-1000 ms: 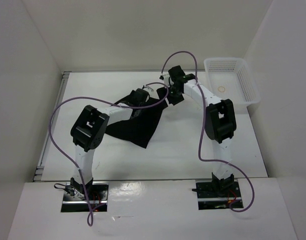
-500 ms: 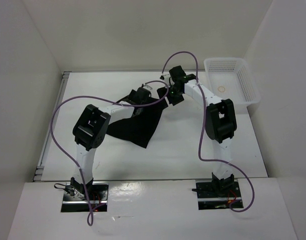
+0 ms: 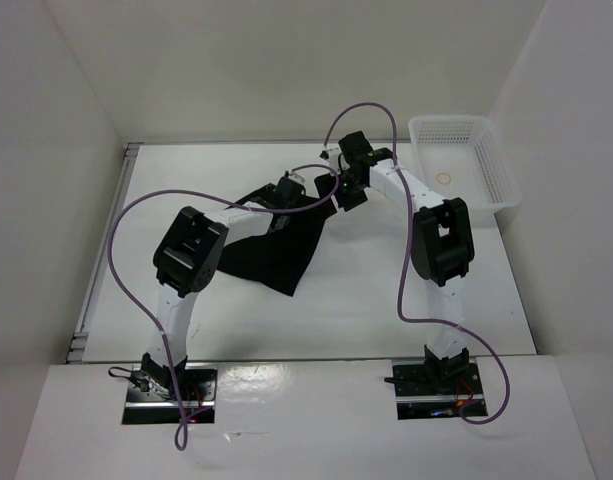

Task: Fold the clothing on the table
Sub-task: Flatten the skirt out

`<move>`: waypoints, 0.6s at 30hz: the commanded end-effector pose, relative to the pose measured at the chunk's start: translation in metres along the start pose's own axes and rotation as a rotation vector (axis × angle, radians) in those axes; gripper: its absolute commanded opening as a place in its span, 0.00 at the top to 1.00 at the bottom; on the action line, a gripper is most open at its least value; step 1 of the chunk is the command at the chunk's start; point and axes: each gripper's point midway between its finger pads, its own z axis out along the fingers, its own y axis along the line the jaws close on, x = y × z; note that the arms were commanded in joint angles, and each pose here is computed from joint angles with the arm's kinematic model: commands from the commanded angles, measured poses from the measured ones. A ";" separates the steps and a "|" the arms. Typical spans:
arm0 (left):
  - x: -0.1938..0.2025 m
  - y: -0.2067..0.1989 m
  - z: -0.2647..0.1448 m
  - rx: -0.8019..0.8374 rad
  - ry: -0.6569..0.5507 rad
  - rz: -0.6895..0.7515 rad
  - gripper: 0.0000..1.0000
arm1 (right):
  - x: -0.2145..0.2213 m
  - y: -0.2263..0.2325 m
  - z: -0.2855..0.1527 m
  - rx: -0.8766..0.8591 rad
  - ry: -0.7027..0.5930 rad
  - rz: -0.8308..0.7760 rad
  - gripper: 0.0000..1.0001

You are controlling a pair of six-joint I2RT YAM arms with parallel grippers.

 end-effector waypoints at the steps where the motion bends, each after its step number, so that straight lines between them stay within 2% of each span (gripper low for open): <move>1: -0.003 0.010 0.004 -0.030 0.010 -0.034 0.68 | -0.013 0.002 -0.009 -0.013 -0.057 -0.007 0.22; 6: -0.002 0.010 0.001 -0.020 0.018 -0.028 0.91 | -0.013 0.002 -0.009 -0.013 -0.057 -0.007 0.23; 13: -0.008 0.018 -0.004 -0.017 0.013 -0.037 1.00 | -0.012 0.004 -0.011 -0.022 -0.057 -0.007 0.26; 18: -0.024 0.039 -0.020 -0.029 -0.026 -0.034 1.00 | -0.014 0.001 -0.012 -0.026 -0.068 -0.002 0.26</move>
